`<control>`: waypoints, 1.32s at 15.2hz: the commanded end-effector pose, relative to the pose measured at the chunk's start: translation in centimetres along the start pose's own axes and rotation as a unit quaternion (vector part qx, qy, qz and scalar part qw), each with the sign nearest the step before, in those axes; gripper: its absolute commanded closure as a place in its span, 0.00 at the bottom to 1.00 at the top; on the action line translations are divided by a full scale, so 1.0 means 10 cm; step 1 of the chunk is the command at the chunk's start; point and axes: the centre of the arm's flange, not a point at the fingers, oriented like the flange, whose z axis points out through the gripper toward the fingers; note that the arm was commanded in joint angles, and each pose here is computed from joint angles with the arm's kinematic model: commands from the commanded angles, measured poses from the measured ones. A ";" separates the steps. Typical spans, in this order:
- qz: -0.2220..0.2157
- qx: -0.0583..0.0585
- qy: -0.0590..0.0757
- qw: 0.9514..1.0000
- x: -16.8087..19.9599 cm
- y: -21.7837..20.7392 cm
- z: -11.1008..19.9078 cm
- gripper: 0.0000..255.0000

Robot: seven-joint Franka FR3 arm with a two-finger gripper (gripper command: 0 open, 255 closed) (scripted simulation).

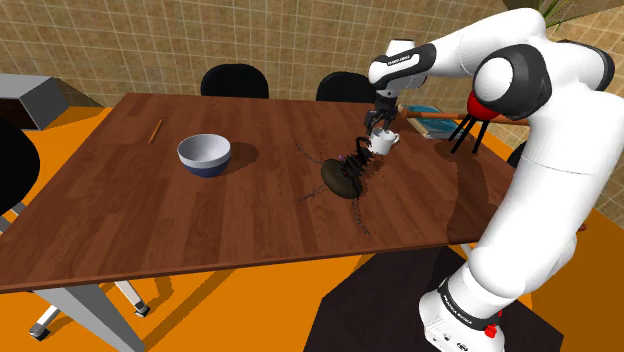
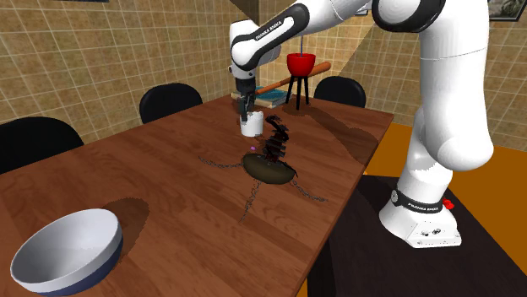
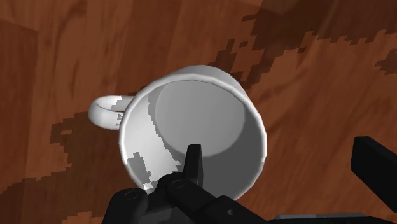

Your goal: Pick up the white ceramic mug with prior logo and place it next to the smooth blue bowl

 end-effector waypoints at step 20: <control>0.000 0.000 0.000 1.000 0.04 0.04 0.41 1.00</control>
